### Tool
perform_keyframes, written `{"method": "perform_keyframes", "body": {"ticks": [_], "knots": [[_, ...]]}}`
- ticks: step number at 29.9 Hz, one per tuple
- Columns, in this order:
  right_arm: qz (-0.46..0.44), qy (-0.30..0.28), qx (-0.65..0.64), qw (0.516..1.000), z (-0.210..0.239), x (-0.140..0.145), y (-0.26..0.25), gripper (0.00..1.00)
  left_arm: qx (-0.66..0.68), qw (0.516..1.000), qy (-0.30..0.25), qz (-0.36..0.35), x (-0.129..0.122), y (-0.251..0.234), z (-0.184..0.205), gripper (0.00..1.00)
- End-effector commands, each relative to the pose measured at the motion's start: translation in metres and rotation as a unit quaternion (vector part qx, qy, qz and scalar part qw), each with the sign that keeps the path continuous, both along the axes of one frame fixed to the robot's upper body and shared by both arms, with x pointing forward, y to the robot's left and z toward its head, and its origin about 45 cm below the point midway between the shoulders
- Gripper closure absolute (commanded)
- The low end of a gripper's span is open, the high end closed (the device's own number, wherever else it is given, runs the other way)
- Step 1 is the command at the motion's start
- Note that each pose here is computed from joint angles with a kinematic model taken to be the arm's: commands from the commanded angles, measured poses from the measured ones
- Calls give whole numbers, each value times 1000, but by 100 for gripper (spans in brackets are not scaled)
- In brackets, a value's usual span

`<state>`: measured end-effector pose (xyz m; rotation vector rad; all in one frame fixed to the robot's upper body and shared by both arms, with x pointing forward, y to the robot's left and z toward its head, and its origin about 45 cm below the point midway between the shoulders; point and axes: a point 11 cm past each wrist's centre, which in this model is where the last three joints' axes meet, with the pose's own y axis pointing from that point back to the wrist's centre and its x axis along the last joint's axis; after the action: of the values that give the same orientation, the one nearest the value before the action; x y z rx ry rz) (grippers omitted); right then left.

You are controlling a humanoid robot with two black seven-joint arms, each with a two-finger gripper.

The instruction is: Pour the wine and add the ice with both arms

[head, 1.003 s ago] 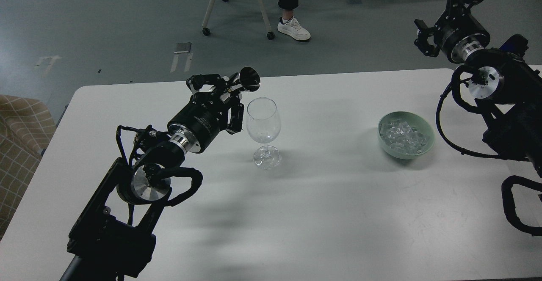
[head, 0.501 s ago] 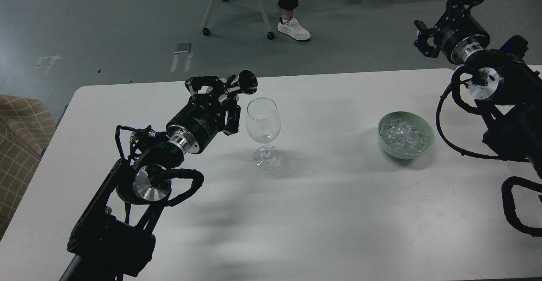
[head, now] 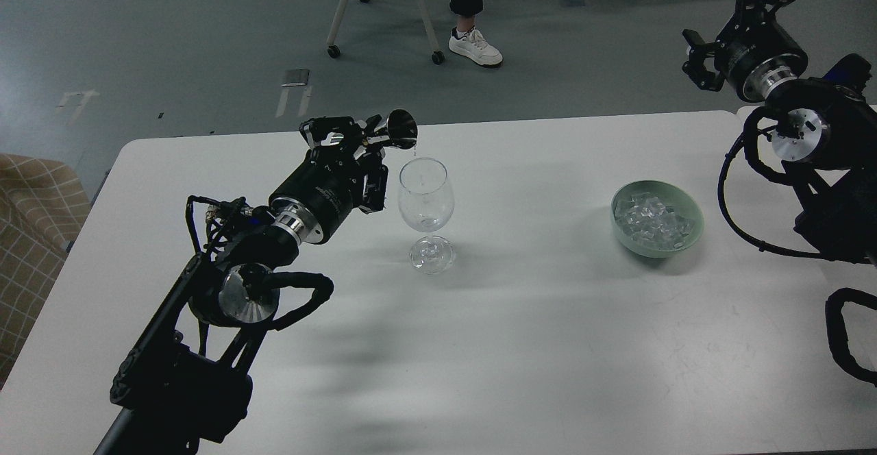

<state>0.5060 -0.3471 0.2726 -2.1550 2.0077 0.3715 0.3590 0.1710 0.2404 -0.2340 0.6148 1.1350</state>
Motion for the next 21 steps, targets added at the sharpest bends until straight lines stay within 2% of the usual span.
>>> {"method": "perform_keyframes", "body": {"ticks": [1,21], "knots": [[0,0,1,1000,0,0,0,0,9,1000,-3,2,-1,1,-1,100],[2,-3,1,1000,2,0,2,0,78,996,-40,-1,0,2,-1,100]]}}
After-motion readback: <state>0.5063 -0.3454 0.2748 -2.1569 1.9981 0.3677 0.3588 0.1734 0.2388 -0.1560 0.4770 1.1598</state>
